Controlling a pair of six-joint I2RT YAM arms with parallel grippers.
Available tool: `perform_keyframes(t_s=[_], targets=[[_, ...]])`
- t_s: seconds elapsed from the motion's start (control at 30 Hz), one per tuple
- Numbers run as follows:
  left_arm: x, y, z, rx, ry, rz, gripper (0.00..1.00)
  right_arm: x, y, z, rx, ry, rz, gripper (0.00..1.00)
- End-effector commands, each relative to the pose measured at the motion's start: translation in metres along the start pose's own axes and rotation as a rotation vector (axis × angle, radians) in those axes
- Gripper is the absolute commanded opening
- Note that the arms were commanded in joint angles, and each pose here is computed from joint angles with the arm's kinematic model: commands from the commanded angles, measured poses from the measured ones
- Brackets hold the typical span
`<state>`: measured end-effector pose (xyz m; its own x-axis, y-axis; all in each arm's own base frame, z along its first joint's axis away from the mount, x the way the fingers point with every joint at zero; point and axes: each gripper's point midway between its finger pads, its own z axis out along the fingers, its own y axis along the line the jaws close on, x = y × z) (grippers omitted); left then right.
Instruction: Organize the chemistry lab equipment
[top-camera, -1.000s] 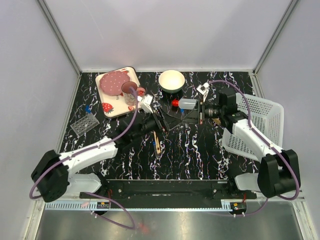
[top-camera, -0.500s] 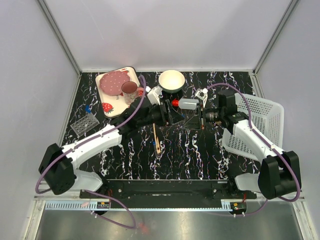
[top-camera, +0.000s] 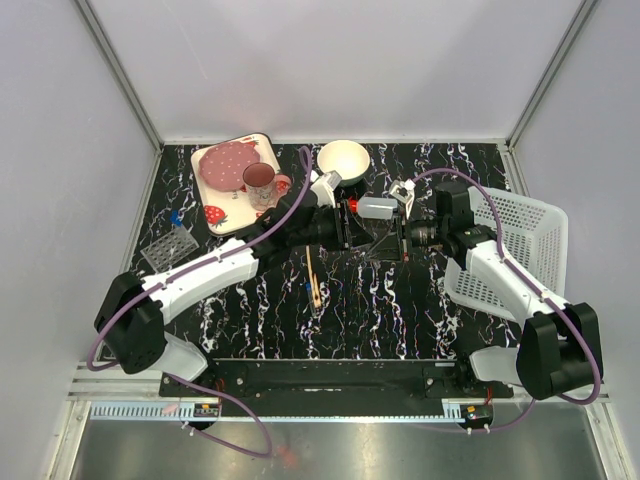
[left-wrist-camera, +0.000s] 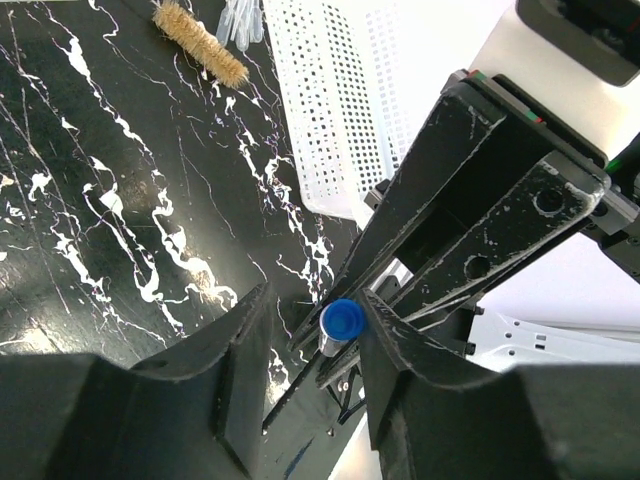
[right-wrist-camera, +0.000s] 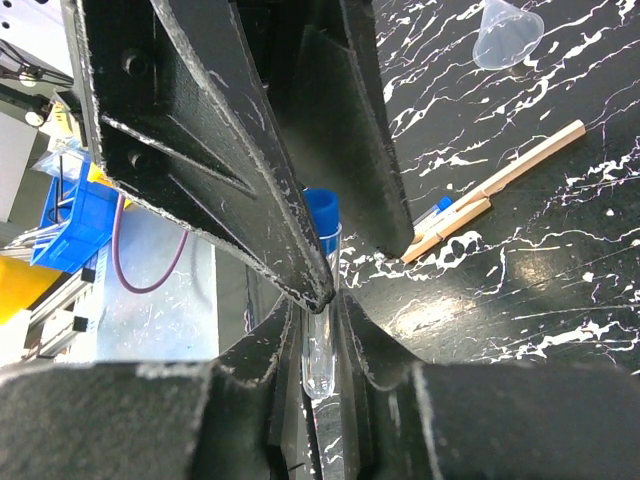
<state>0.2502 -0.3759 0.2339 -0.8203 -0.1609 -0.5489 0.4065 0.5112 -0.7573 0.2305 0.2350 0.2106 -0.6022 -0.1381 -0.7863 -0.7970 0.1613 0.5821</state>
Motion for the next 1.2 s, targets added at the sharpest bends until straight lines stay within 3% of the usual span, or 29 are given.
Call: perform_keyframes(t_s=[0.0,0.2,0.33,0.47,0.6,0.73,1.17], targets=[[-0.006,-0.02,-0.003,0.051,0.008,0.035,0.38,-0.003,0.006,-0.001,-0.004,-0.007,-0.077,0.14],[-0.004,-0.025,-0.006,0.065,0.016,0.034,0.2,-0.002,0.003,-0.001,0.014,-0.002,-0.084,0.14],[-0.006,-0.029,-0.011,0.081,0.004,0.029,0.15,0.0,0.001,-0.001,0.028,0.001,-0.096,0.2],[-0.005,-0.026,-0.018,0.061,-0.011,0.028,0.13,0.002,0.003,-0.003,0.032,0.007,-0.111,0.38],[-0.005,-0.003,-0.029,-0.013,-0.037,0.03,0.13,0.004,0.008,-0.008,0.026,0.021,-0.195,0.73],[-0.016,0.03,-0.056,-0.139,-0.112,0.054,0.13,0.013,0.004,-0.021,0.09,0.05,-0.251,0.97],[-0.063,0.119,-0.17,-0.618,-0.371,0.209,0.15,0.004,-0.018,-0.075,0.299,-0.056,-0.326,1.0]])
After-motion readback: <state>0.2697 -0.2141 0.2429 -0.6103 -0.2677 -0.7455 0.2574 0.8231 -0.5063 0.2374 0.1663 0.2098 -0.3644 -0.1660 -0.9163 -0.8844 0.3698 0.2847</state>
